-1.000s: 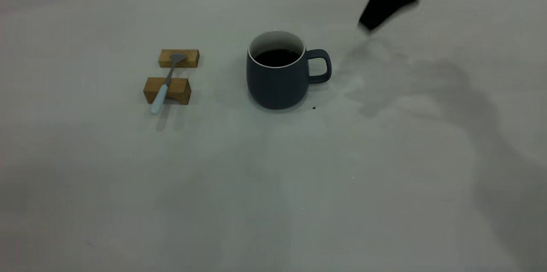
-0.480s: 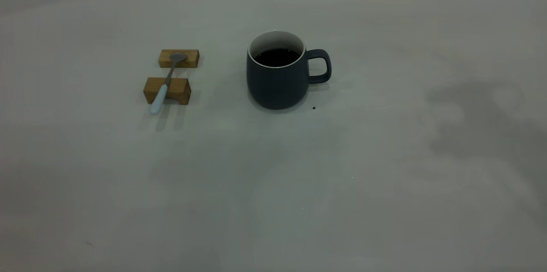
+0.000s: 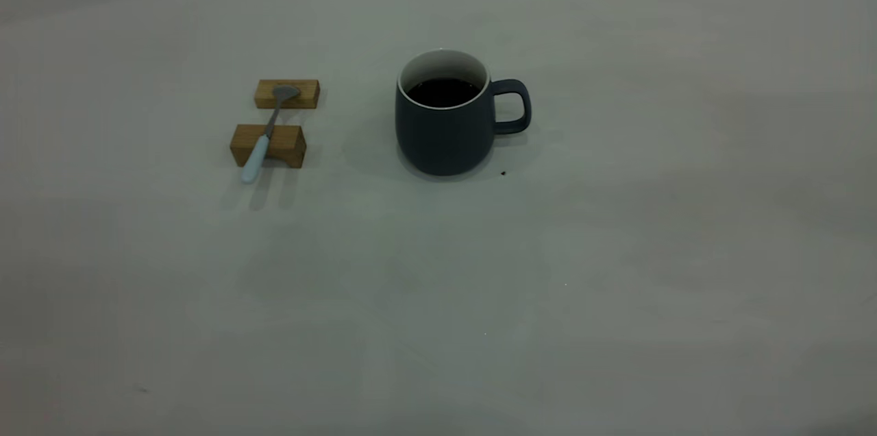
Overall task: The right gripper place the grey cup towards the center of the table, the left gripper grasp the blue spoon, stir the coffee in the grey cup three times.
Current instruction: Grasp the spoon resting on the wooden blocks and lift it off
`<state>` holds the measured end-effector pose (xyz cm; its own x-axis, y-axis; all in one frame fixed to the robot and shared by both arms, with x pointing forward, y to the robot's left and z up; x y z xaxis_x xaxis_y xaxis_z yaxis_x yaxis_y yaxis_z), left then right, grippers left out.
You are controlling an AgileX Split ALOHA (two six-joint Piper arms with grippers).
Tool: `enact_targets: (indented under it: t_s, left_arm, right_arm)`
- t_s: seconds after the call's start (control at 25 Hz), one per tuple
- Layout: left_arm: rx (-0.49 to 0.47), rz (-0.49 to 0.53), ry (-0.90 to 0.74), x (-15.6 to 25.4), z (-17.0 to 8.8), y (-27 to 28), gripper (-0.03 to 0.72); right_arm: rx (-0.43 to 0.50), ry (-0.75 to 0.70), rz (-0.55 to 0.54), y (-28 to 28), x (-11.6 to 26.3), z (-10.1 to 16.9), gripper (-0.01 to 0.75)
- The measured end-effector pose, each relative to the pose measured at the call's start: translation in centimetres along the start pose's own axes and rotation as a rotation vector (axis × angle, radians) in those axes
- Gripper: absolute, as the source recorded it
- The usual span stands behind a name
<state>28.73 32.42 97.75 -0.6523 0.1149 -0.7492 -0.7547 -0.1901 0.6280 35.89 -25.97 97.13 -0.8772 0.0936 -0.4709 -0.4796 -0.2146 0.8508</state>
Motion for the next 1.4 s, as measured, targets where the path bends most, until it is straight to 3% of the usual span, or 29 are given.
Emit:
enact_targets:
  t_s: [0.16,0.44,0.84,1.4]
  left_arm:
    - [0.000,0.000,-0.001,0.0,0.0,0.0,0.545]
    - [0.000,-0.001,-0.001,0.0,0.0,0.0,0.545]
    - [0.000,-0.002,-0.001,0.0,0.0,0.0,0.545]
    - [0.000,-0.002,-0.001,0.0,0.0,0.0,0.545]
  right_arm:
    - [0.020,-0.011,-0.057,-0.3,2.1,-0.7,0.570]
    - [0.061,-0.031,-0.230,1.5,2.3,-1.6,0.570]
    - [0.048,-0.010,-0.458,4.1,3.1,-1.5,0.562]
    - [0.046,-0.011,-0.471,4.3,3.2,-1.5,0.555]
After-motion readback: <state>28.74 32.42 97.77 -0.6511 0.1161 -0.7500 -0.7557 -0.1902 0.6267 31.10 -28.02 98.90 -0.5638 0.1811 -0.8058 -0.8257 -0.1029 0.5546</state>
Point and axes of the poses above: a point on each arm's last joint axis where the gripper is mounted, y pointing back along that axis away from the gripper, z along the wrist's bending axis when the last joint is at zero, x = y × z, the point moved 9 cm from there along -y, pointing out along that axis toward the gripper, and after that the axes turned 15 degrees about -y, right-handed, at the moved point
